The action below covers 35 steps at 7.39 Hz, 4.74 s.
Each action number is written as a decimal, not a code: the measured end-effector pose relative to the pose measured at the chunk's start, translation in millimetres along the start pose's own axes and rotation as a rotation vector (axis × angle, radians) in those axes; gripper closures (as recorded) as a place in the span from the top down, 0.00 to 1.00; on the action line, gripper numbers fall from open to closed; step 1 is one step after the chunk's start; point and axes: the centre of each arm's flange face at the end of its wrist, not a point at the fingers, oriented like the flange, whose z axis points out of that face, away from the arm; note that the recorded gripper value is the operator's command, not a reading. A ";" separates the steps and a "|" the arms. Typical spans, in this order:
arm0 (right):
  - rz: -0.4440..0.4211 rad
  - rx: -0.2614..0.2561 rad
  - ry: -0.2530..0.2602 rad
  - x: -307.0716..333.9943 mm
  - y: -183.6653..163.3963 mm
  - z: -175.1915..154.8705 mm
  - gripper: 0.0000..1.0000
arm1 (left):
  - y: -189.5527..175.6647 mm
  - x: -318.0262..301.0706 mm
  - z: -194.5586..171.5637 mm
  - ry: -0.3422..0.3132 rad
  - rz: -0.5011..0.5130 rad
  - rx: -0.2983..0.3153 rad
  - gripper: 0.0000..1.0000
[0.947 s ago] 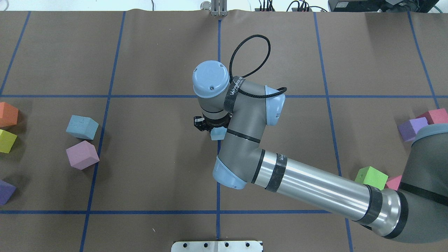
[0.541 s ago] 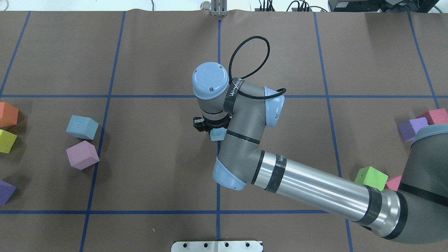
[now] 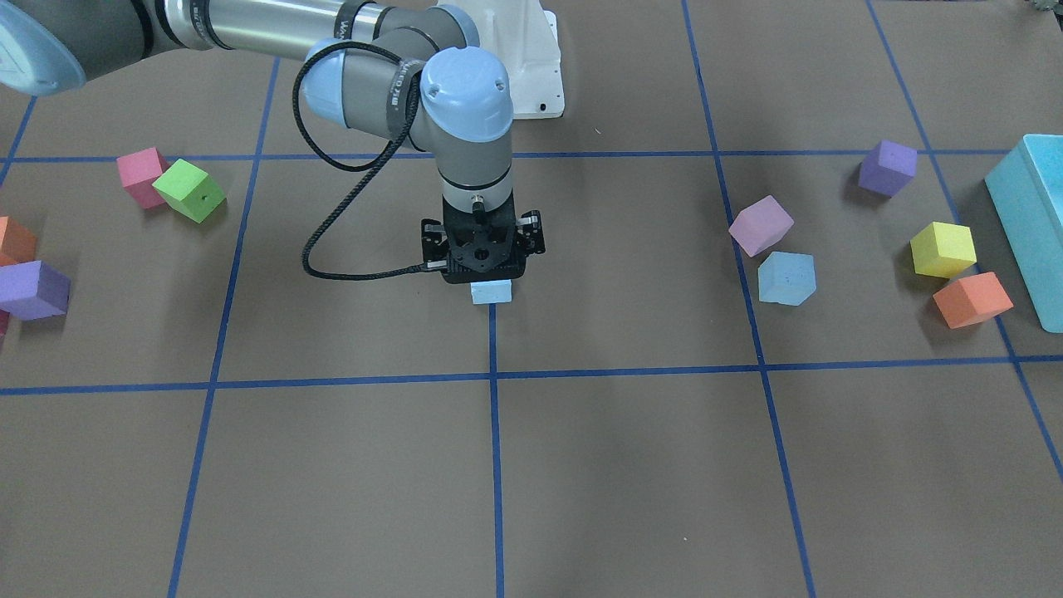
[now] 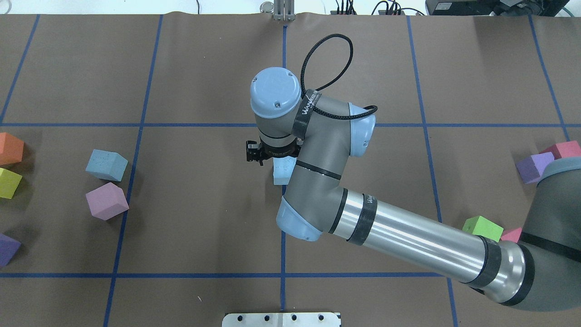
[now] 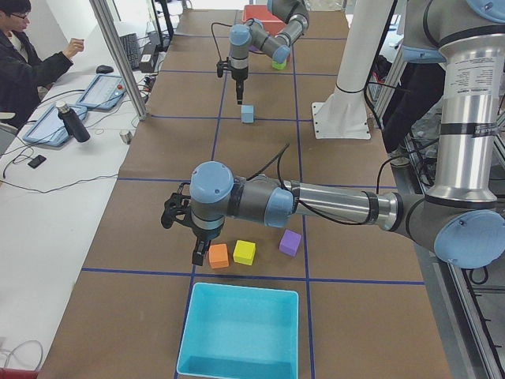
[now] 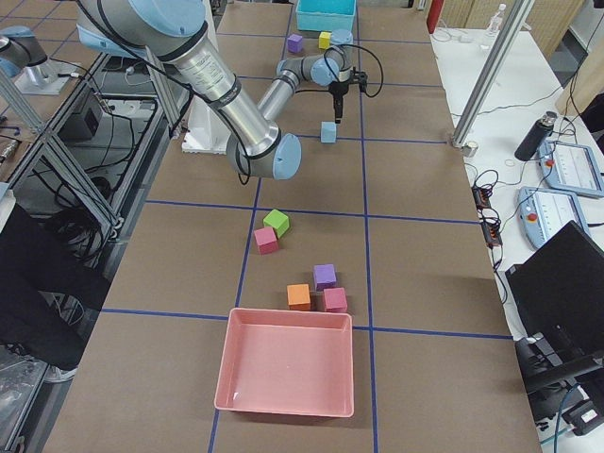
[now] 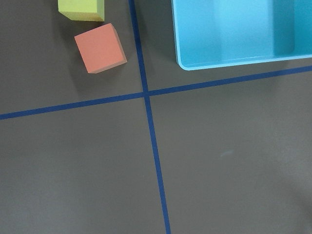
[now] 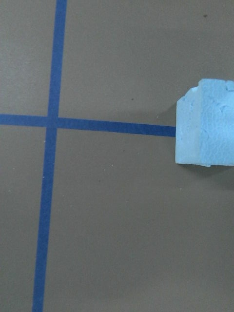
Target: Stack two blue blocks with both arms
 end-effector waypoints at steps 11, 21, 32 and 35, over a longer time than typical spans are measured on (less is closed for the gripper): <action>-0.268 -0.060 0.128 642.9 38.1 -97.0 1.00 | -80.1 238.0 119.9 0.050 0.104 0.010 0.99; -0.196 -0.076 0.140 723.5 93.7 -104.2 1.00 | -15.1 352.5 225.6 0.001 0.095 -0.113 0.98; -0.188 -0.081 0.126 724.4 94.5 -101.4 1.00 | -12.1 390.6 233.3 0.032 0.078 -0.138 0.00; -0.186 -0.084 0.128 725.5 94.6 -100.6 1.00 | -62.7 489.7 185.2 0.024 -0.115 -0.136 0.00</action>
